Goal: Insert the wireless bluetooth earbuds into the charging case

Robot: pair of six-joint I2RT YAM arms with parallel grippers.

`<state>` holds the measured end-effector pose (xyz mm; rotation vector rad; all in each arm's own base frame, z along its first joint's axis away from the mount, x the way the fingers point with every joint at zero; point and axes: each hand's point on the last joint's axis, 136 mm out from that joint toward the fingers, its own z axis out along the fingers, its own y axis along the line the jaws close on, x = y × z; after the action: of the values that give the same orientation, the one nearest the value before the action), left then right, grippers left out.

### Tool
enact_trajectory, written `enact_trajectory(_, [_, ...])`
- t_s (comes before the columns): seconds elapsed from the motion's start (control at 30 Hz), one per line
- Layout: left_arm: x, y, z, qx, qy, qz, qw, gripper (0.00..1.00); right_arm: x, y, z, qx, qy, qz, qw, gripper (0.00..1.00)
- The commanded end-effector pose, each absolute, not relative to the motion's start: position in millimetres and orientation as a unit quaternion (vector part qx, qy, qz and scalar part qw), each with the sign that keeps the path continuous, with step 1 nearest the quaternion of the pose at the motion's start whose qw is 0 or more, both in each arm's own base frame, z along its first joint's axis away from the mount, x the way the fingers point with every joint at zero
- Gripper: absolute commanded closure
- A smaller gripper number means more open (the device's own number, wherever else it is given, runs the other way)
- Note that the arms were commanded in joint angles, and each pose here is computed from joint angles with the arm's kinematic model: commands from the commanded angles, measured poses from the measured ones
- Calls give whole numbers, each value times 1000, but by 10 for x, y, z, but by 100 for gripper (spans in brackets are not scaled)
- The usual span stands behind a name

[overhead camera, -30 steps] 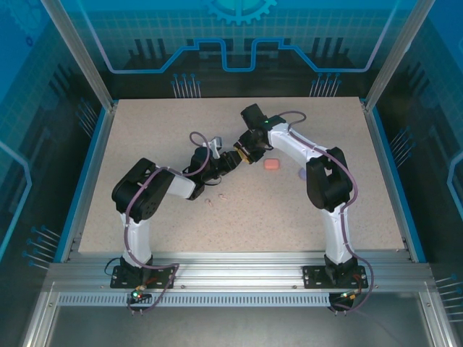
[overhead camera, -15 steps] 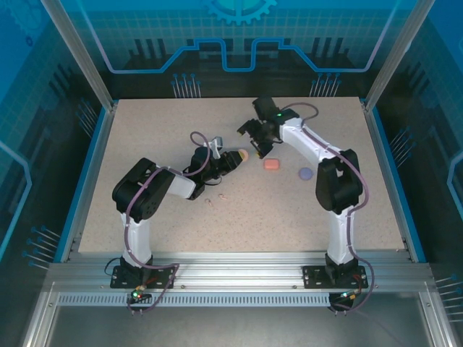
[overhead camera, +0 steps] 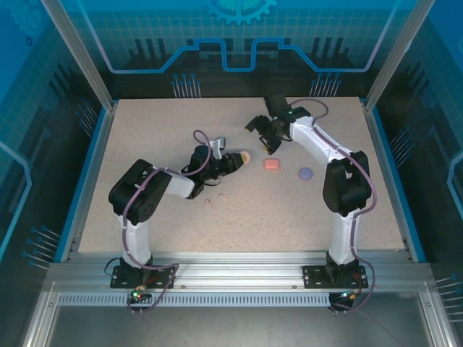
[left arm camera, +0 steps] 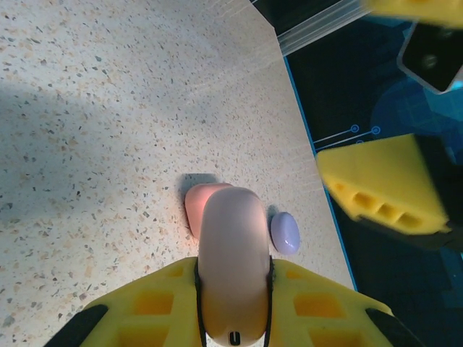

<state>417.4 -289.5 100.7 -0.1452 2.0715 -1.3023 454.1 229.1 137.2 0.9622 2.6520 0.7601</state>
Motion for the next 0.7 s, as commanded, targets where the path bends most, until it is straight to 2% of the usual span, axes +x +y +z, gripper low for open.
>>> enact_trajectory(0.0, [4067,-2949,1282,-6,781,-513,355,96,4481,2368,1258,310,908,265,97,19])
enact_trajectory(0.23, [3822,-3003,1504,65,776,-538,323,97,4455,2089,1473,251,899,316,168,19])
enact_trajectory(0.47, [3608,-3027,1653,125,775,-556,272,96,4114,1702,1727,136,885,353,272,18])
enact_trajectory(0.67, [3560,-3004,1738,153,783,-547,253,96,3822,1870,1993,5,847,425,320,17])
